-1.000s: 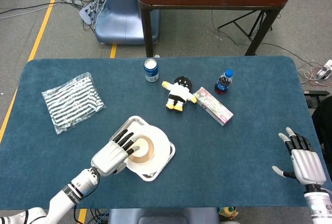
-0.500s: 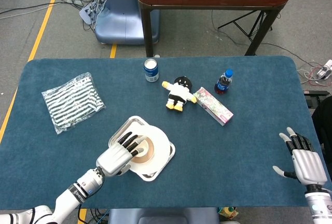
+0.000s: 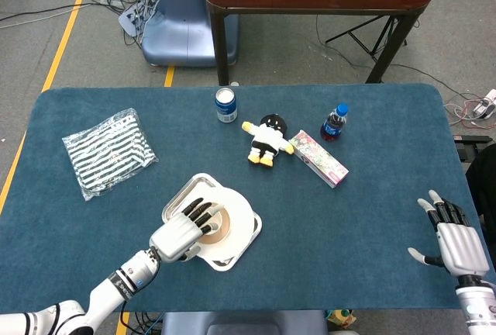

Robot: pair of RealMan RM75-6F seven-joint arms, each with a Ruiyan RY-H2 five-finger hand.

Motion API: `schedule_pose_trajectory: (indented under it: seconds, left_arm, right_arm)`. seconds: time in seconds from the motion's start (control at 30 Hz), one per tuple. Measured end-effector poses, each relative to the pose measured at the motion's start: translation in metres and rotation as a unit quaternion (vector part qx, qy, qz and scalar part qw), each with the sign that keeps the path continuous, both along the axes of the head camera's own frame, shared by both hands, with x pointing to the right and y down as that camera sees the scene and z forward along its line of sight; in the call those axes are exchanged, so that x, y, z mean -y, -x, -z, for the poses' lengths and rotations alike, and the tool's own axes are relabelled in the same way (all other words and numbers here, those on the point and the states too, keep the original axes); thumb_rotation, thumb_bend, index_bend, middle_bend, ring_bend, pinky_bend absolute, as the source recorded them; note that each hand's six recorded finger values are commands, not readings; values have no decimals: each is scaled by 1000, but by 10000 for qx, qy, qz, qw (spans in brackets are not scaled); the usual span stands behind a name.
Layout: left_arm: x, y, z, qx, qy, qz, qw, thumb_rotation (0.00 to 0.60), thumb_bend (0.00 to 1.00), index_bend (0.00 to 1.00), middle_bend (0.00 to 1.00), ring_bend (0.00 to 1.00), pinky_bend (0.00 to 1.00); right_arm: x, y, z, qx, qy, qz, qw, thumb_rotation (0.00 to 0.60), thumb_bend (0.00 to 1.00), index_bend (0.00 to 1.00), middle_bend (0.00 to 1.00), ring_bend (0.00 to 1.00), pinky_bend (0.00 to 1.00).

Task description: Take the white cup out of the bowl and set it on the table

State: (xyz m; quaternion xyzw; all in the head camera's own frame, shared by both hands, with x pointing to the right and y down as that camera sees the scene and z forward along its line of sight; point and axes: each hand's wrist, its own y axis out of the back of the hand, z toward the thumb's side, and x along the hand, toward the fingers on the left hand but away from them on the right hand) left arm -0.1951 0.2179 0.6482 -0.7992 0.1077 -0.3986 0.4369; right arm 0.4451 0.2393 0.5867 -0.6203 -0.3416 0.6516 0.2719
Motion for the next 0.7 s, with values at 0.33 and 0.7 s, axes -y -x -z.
schedule_pose_trajectory:
  seconds: [0.33,0.7]
  left_arm:
    - [4,-1,-11,-86,107,29,9999,600,319,296,0,0,0]
    - [12,1,-19,-158,125,110,9997,600,319,367,0,0,0]
  right_arm:
    - [1,-2,-3,-33,46,-27,10000,600,224,0,0,0,0]
    - [2,-4,-8,-64,126,-52,9999,600,224,0,0,0,0]
